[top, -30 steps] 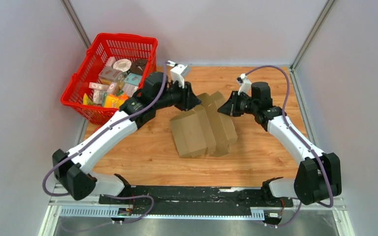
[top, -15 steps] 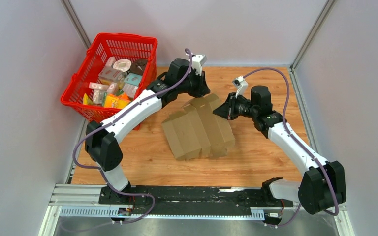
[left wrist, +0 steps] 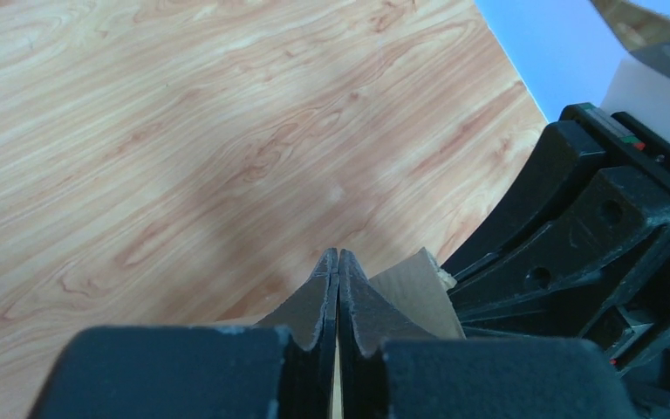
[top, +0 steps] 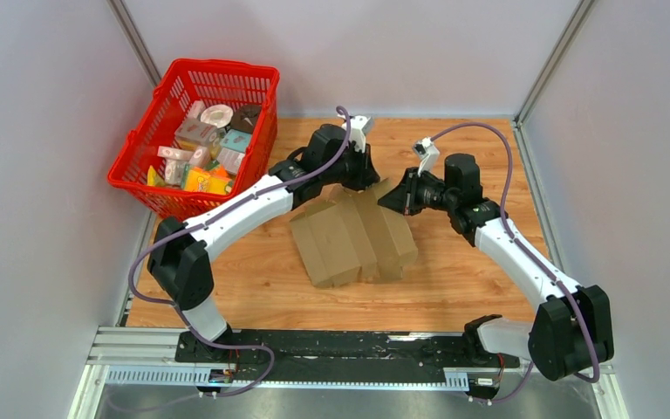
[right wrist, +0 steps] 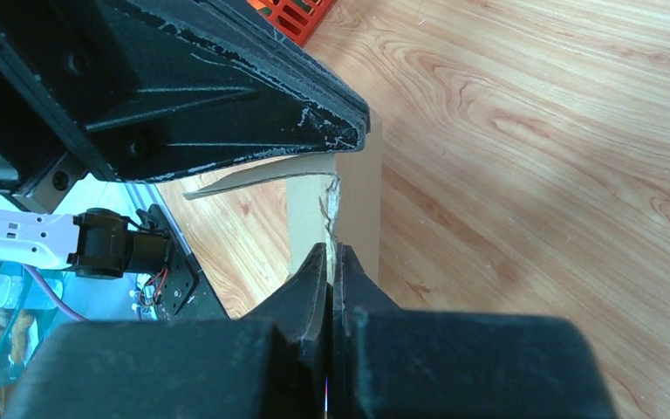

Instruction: Fold the paper box

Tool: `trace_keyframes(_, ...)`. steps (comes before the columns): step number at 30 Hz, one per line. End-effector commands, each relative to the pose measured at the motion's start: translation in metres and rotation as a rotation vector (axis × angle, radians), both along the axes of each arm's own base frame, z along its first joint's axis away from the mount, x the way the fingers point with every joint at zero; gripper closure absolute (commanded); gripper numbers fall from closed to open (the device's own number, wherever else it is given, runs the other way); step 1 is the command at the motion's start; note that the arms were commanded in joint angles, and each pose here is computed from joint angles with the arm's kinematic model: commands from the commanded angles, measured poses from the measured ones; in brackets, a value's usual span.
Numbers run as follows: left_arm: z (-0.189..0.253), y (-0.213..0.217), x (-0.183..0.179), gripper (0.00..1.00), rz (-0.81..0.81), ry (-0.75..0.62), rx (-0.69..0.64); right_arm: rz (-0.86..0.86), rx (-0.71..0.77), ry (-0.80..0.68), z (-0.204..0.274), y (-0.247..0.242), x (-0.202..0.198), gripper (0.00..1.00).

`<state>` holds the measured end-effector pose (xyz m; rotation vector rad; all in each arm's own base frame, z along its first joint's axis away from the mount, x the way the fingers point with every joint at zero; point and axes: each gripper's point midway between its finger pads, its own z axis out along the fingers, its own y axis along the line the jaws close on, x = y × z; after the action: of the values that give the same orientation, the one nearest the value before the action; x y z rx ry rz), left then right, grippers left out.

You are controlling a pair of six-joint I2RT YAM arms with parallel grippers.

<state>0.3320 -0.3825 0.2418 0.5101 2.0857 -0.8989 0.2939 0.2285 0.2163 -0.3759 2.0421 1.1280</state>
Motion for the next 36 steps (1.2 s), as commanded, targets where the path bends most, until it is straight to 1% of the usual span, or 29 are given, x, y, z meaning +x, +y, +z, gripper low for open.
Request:
trace_keyframes(1,0.038,-0.015,-0.025,0.93,-0.036,-0.047,-0.091,0.003,0.031,-0.082,0.02,0.004,0.004,1.0)
trace_keyframes(2,0.037,-0.013,-0.026,0.89,-0.025,-0.05,-0.085,-0.013,0.019,-0.075,0.017,0.002,0.007,1.0)
trace_keyframes(3,0.042,-0.007,-0.025,0.81,0.002,-0.067,-0.086,-0.016,0.013,-0.072,0.015,0.001,0.007,1.0)
trace_keyframes(7,0.061,0.004,-0.028,0.69,0.012,-0.123,-0.097,-0.012,0.02,-0.078,0.017,0.002,0.007,1.0)
trace_keyframes(8,0.06,0.005,-0.031,0.68,0.002,-0.11,-0.077,-0.009,0.022,-0.08,0.017,0.002,0.006,1.0)
trace_keyframes(9,0.068,0.002,-0.03,0.71,-0.011,-0.114,-0.082,-0.01,0.023,-0.085,0.018,0.002,0.006,1.0)
trace_keyframes(12,0.063,-0.002,-0.032,0.84,-0.03,-0.096,-0.082,-0.012,0.023,-0.084,0.018,0.002,0.006,1.0)
trace_keyframes(14,0.057,-0.003,-0.03,0.87,-0.019,-0.077,-0.082,-0.009,0.024,-0.084,0.018,0.002,0.005,1.0)
trace_keyframes(15,0.052,-0.005,-0.029,0.91,-0.022,-0.068,-0.074,-0.008,0.025,-0.085,0.019,0.002,0.004,1.0)
trace_keyframes(18,0.044,-0.009,-0.029,0.96,-0.029,-0.041,-0.067,-0.006,0.03,-0.096,0.021,0.002,0.003,1.0)
trace_keyframes(20,0.043,-0.011,-0.029,0.97,-0.026,-0.036,-0.076,0.003,0.038,-0.101,0.024,0.003,0.002,1.0)
trace_keyframes(23,0.028,-0.021,-0.033,1.0,-0.044,0.005,-0.099,0.031,0.064,-0.115,0.03,0.005,-0.005,1.0)
trace_keyframes(25,0.02,-0.029,-0.038,1.0,-0.068,0.036,-0.117,0.047,0.083,-0.146,0.037,0.007,-0.006,1.0)
trace_keyframes(27,0.009,-0.034,-0.038,1.0,-0.069,0.059,-0.105,0.05,0.088,-0.159,0.039,0.007,-0.008,1.0)
trace_keyframes(29,0.008,-0.031,-0.037,1.0,-0.063,0.053,-0.088,0.049,0.088,-0.161,0.039,0.006,-0.008,1.0)
trace_keyframes(31,0.014,-0.022,-0.032,0.99,-0.038,0.009,-0.053,0.042,0.086,-0.156,0.038,0.006,-0.007,1.0)
trace_keyframes(32,0.025,-0.012,-0.031,0.92,-0.014,-0.017,-0.037,0.04,0.082,-0.15,0.036,0.005,-0.006,1.0)
trace_keyframes(34,0.035,0.003,-0.029,0.85,0.008,-0.066,-0.01,0.024,0.073,-0.146,0.033,0.004,-0.004,1.0)
trace_keyframes(35,0.045,0.017,-0.035,0.81,0.025,-0.088,-0.013,0.022,0.069,-0.14,0.032,0.003,-0.003,1.0)
trace_keyframes(36,0.049,0.034,-0.026,0.79,0.076,-0.109,-0.006,0.019,0.068,-0.141,0.032,0.002,-0.002,1.0)
